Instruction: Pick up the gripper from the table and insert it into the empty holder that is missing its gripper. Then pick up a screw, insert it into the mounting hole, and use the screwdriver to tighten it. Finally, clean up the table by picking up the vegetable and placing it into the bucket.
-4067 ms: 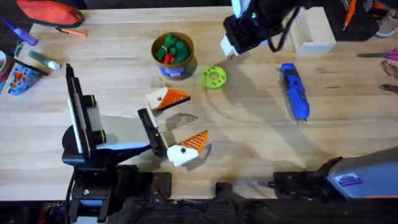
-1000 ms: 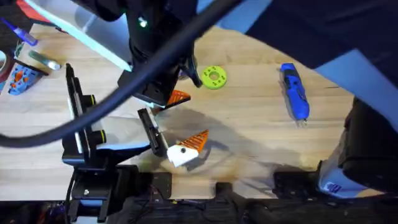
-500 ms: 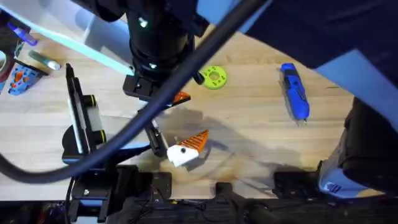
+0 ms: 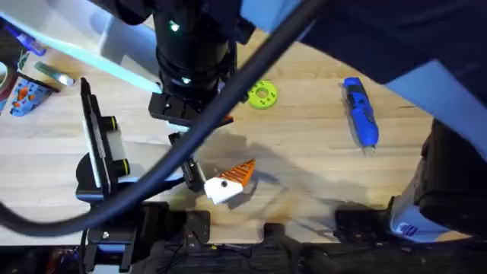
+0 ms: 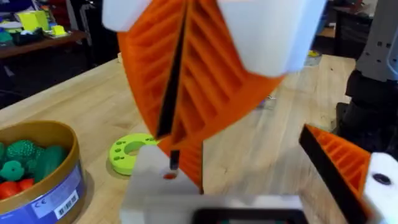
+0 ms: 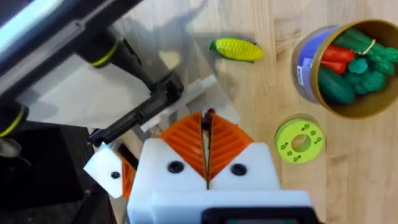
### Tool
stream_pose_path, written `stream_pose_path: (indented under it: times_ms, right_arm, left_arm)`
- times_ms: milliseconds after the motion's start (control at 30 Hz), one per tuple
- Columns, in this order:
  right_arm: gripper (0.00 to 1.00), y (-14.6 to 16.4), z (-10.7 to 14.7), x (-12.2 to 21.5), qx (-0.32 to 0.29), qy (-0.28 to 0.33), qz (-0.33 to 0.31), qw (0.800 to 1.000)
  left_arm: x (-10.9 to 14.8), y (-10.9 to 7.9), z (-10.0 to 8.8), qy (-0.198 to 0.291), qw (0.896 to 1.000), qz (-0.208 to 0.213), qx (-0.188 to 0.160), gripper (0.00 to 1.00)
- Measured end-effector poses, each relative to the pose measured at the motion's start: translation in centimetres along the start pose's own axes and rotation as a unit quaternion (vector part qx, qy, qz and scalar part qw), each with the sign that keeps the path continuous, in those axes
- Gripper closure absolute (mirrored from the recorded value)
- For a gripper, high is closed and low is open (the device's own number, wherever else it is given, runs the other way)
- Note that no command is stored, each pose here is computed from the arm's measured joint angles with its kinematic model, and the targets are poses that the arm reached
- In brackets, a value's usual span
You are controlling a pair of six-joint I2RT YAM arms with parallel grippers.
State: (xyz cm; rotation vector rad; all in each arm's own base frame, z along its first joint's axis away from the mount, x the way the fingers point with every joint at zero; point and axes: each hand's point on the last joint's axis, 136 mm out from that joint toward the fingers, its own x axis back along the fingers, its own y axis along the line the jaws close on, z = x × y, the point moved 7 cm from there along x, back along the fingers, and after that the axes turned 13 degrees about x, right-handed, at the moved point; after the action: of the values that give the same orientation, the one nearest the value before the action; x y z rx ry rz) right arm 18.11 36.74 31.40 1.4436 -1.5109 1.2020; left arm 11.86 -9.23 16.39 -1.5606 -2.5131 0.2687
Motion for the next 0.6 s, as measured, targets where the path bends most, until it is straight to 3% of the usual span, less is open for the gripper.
stream_pose_path:
  times_ms: [600]
  right_arm:
    - [0.996, -0.55, 0.39, 0.02, -0.001, 0.003, 0.003, 1.000]
  left_arm:
    - [0.00, 0.00, 0.00, 0.000, 1.000, 0.000, 0.000, 0.014]
